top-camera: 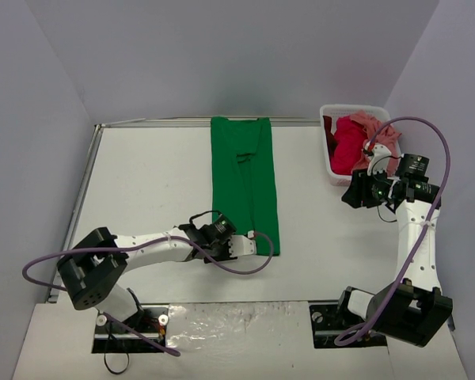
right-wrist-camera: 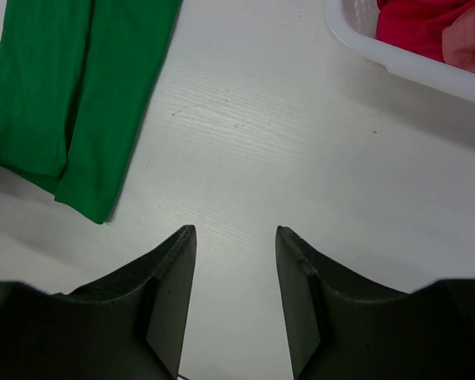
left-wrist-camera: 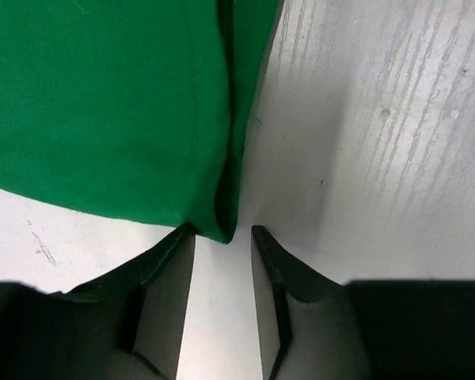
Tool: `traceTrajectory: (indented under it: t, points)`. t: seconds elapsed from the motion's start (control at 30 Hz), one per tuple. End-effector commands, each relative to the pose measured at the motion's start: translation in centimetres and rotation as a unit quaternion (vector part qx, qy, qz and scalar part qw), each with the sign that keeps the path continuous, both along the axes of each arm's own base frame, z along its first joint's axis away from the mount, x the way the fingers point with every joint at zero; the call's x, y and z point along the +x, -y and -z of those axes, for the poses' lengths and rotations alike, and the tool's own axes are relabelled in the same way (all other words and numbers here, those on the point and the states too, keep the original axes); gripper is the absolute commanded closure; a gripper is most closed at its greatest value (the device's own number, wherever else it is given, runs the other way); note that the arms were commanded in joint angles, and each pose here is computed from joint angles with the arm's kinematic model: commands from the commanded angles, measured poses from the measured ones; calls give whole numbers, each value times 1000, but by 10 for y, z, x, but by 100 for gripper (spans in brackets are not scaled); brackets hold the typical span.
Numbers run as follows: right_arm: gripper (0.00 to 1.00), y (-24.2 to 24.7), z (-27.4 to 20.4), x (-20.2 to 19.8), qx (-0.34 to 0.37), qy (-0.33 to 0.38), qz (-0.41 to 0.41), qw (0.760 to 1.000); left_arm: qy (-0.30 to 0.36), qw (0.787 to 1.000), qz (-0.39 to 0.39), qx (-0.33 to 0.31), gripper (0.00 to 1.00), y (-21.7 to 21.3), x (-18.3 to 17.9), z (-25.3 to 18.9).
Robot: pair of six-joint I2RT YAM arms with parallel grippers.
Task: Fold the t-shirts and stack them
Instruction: Grab the bottom of the folded rectangular tshirt with both arms
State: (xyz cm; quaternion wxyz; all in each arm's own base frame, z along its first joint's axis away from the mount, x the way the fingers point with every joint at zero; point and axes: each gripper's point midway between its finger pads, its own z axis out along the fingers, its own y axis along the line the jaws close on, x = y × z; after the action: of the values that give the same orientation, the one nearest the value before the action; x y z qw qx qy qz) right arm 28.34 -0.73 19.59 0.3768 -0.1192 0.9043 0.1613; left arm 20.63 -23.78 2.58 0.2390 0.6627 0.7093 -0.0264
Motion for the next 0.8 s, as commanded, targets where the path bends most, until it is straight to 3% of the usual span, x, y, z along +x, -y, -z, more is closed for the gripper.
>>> traceTrajectory:
  t: [0.0,0.1,0.13,0.17,0.47,0.77]
  points:
    - [59,-3,-5,-4,5,13,-7,1000,-9,1000,4,6,69,7,-3,3]
    - [59,-3,-6,-4,4,17,-6,1000,-16,1000,2,14,84,7,-4,6]
    - [59,-3,-6,-4,3,17,-6,1000,-16,1000,2,15,96,6,-4,6]
    - [59,-3,-6,-4,4,17,-6,1000,-18,1000,3,16,98,5,-5,6]
    - [59,-4,-6,-5,4,18,-14,1000,-22,1000,4,9,98,5,-9,-6]
    - [59,-29,1,-10,-52,27,-118,991,-55,998,2,-24,98,11,-10,-40]
